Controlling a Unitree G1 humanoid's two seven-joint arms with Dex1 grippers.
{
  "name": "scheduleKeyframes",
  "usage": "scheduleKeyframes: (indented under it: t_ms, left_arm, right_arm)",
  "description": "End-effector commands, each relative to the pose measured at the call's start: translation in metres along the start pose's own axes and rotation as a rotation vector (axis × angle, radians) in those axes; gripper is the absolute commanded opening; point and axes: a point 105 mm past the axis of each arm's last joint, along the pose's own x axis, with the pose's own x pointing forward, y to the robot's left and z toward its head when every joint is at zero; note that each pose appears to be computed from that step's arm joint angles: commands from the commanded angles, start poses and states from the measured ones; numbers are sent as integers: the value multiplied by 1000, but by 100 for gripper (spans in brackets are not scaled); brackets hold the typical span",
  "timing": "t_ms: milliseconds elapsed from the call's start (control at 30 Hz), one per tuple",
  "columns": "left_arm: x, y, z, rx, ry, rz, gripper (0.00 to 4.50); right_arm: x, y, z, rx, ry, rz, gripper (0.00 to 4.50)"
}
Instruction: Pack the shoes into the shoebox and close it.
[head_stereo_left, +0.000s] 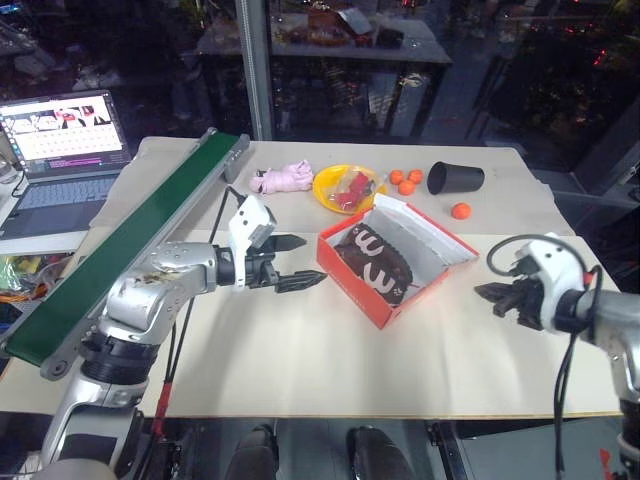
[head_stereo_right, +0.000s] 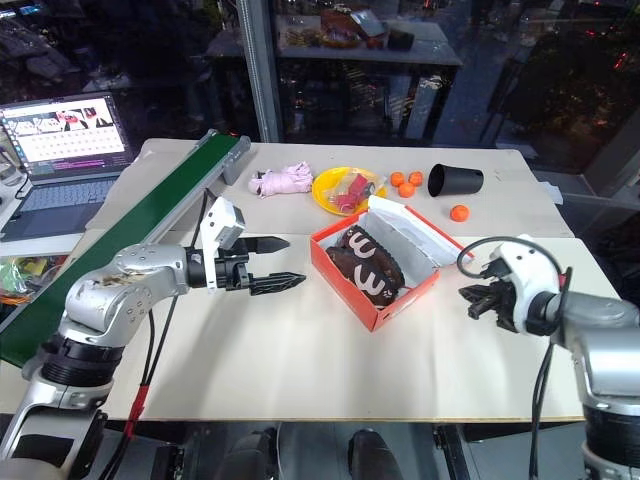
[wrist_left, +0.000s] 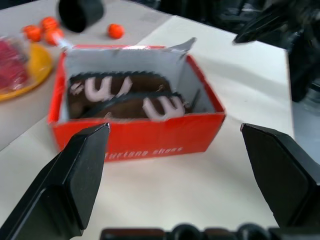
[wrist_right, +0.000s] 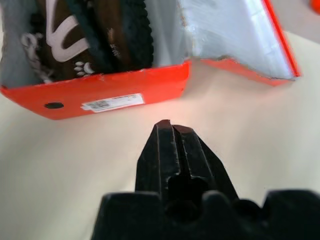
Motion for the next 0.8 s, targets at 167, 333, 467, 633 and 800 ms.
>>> scheduleKeyframes:
  t_ms: [167,333,467,633,800]
  left_arm:
    - [-6,3,13,58,-19,8,450]
    - [-15,3,12,72,-11,42,450]
    - [-19,0,10,68,-9,58,450]
    - [-21,-3,11,66,-8,68,450]
    - [-21,-3,12,67,-6,73,450]
  right_arm:
    - [52,-34,-4,-184,-63,-157,13]
    - [75,-48,-2,-302,-30,-181,13]
    - [83,-59,2,-323,-35,-204,13]
    - [93,-67,14,-338,-80,-234,13]
    - [90,-62,47,-272,-311,-224,13]
